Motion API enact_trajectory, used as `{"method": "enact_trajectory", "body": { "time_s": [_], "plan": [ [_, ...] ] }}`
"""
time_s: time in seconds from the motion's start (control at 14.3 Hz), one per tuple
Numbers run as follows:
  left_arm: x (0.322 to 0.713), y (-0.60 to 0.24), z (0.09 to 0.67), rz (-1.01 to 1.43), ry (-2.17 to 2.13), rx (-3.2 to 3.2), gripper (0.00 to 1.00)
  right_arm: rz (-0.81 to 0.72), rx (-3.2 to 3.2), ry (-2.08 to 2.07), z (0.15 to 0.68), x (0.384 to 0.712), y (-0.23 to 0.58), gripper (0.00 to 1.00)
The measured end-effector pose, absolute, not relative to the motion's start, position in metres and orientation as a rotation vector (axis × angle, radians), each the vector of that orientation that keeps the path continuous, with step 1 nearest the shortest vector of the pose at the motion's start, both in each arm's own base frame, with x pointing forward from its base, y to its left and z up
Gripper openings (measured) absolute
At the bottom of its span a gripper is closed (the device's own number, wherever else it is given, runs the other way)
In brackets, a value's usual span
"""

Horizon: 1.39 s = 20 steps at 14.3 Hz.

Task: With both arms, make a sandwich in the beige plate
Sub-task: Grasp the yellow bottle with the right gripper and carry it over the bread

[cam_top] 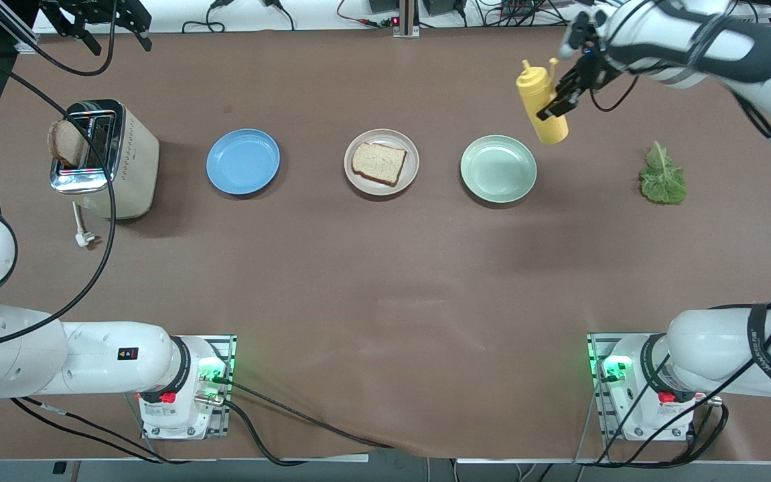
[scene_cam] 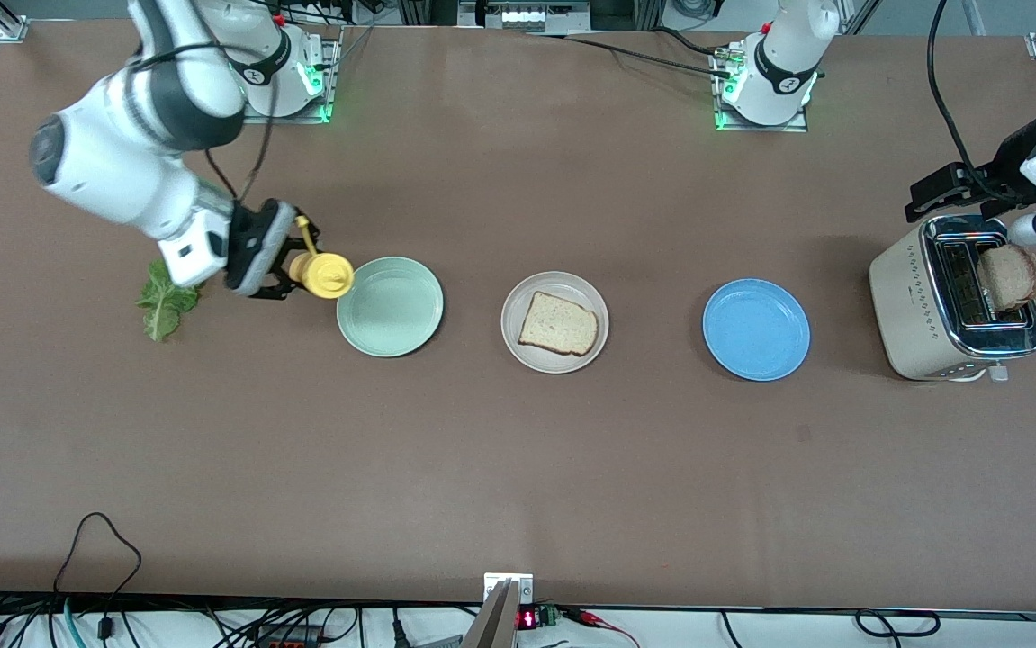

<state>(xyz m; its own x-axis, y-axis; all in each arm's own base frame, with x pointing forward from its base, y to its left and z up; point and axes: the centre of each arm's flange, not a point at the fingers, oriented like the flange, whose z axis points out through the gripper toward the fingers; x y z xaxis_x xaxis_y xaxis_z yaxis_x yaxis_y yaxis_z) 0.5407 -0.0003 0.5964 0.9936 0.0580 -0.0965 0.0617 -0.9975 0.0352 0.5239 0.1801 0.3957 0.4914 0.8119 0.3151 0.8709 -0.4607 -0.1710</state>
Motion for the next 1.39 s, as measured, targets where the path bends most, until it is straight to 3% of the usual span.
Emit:
{"method": "enact_trajectory", "body": {
  "time_s": [0.28, 0.7, 1.39],
  "plan": [
    [0.541, 0.000, 0.597, -0.144, 0.095, 3.099, 1.00, -0.168, -2.605, -1.528, 0.399, 0.493, 0.255, 0.54],
    [0.539, 0.000, 0.601, -0.126, 0.095, 3.099, 1.00, -0.136, -2.659, -1.728, 0.381, 0.453, 0.345, 0.54],
    [0.551, 0.001, 0.598, -0.064, 0.097, 3.100, 1.00, -0.098, -2.718, -1.729, 0.310, 0.481, 0.451, 0.54]
  ]
}}
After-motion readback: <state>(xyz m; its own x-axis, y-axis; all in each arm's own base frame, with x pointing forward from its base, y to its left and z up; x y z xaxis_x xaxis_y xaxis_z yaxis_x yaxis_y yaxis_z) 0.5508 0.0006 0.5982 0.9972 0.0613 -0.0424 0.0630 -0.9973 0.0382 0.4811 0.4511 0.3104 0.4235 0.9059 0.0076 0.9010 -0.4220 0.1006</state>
